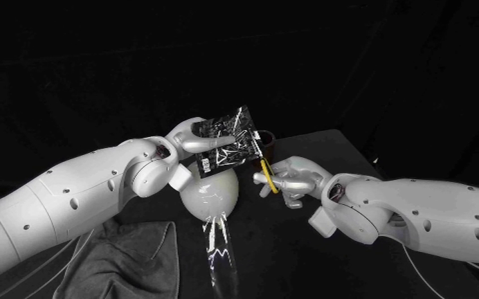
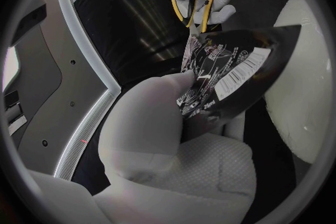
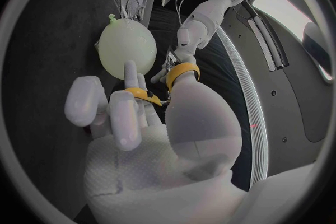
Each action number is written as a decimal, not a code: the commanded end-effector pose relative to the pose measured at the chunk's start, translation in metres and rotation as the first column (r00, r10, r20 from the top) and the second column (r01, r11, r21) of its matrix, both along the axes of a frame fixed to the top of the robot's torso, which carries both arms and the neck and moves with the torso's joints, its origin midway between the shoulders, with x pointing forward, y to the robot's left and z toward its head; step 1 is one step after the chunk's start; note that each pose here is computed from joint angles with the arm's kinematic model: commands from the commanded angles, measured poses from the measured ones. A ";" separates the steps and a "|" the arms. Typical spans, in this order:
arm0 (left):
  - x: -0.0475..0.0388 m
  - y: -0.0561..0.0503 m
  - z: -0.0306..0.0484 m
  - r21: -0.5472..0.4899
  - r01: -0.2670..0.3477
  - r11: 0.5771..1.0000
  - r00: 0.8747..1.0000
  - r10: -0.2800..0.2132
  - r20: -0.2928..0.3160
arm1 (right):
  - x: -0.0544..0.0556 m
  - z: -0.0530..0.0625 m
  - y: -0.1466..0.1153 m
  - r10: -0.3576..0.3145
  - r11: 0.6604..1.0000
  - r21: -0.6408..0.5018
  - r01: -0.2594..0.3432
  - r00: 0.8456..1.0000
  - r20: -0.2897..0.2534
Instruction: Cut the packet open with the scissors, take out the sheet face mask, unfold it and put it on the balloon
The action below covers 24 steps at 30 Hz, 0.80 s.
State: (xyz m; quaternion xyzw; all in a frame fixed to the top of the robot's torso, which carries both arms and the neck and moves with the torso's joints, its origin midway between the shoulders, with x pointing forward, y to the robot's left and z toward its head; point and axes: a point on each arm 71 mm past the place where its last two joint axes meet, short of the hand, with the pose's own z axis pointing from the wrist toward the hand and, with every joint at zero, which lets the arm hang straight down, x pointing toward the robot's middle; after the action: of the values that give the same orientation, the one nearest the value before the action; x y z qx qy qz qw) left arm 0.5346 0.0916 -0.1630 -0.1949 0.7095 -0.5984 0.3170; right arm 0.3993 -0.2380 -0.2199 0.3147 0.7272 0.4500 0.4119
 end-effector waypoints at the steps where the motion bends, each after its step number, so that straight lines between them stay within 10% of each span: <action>1: -0.0037 -0.005 0.0000 0.008 0.048 0.999 0.999 -0.048 0.012 | 0.002 0.004 0.001 -0.005 1.000 0.017 0.005 1.000 0.019; 24: -0.0042 -0.007 0.0001 0.010 0.051 0.999 0.999 -0.051 0.013 | 0.007 0.007 0.007 -0.081 0.994 0.070 0.079 0.996 0.034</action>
State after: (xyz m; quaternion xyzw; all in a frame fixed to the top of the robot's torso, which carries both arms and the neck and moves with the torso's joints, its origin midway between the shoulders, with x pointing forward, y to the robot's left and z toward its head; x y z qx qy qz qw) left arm 0.5338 0.0902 -0.1633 -0.1849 0.7118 -0.5970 0.3204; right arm 0.4055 -0.2324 -0.2164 0.3501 0.7021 0.4549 0.4213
